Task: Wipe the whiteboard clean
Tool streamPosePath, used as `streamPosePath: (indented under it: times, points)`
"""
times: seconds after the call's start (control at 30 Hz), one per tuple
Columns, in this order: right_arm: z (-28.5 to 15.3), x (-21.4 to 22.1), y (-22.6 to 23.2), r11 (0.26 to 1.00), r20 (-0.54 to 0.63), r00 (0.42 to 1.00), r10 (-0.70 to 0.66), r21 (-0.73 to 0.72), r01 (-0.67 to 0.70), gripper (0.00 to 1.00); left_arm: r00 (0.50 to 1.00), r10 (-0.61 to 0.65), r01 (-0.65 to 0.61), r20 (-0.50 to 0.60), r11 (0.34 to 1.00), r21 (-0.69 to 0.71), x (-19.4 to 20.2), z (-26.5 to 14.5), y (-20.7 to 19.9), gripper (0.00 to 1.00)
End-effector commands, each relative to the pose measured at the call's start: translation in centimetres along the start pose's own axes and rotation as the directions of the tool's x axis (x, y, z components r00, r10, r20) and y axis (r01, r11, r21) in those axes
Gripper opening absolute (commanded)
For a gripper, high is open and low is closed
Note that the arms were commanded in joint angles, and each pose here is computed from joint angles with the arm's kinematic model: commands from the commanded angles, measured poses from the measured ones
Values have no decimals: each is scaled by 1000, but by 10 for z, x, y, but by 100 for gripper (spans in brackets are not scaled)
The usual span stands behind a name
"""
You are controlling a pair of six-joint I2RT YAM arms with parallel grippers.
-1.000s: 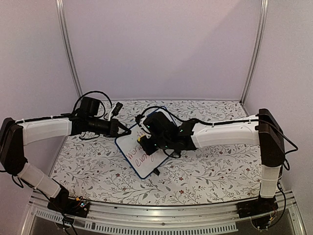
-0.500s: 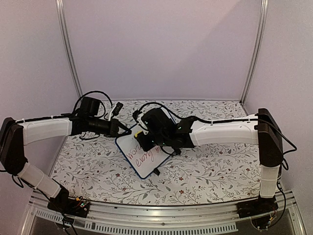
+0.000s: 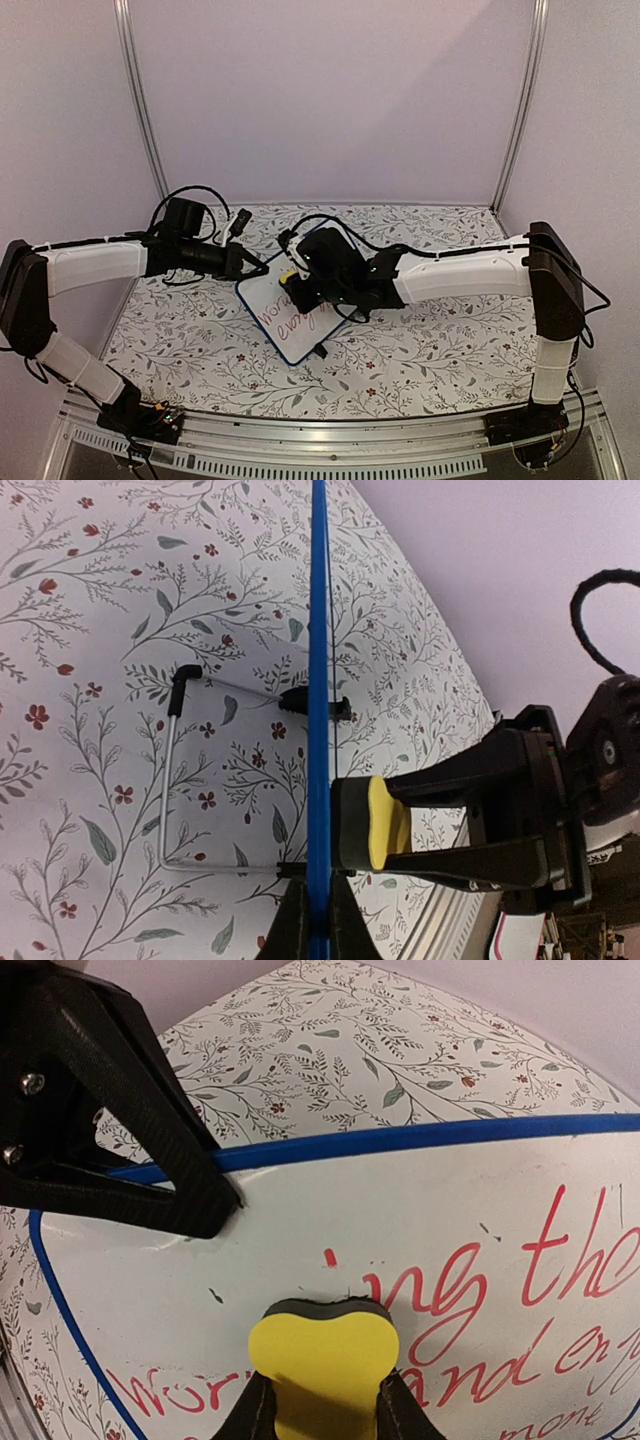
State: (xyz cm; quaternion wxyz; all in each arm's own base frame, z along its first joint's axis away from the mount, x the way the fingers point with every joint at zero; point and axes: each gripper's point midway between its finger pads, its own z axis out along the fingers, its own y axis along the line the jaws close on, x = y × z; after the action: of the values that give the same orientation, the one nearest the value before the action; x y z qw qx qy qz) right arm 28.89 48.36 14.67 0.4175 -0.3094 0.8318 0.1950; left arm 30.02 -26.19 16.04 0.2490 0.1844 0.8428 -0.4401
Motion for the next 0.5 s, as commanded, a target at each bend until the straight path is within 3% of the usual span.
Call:
streamPosePath:
  times: [0.0,0.47]
  points:
    - [-1,20,-9,1000,-47,999,21,8,-20,19,999,29,-28,-26,999,39,5,2,-15,0]
    - [-6,-19,-11,1000,27,1000,11,29,-11,19,999,36,-36,-12,999,34,3,-2,-16,0]
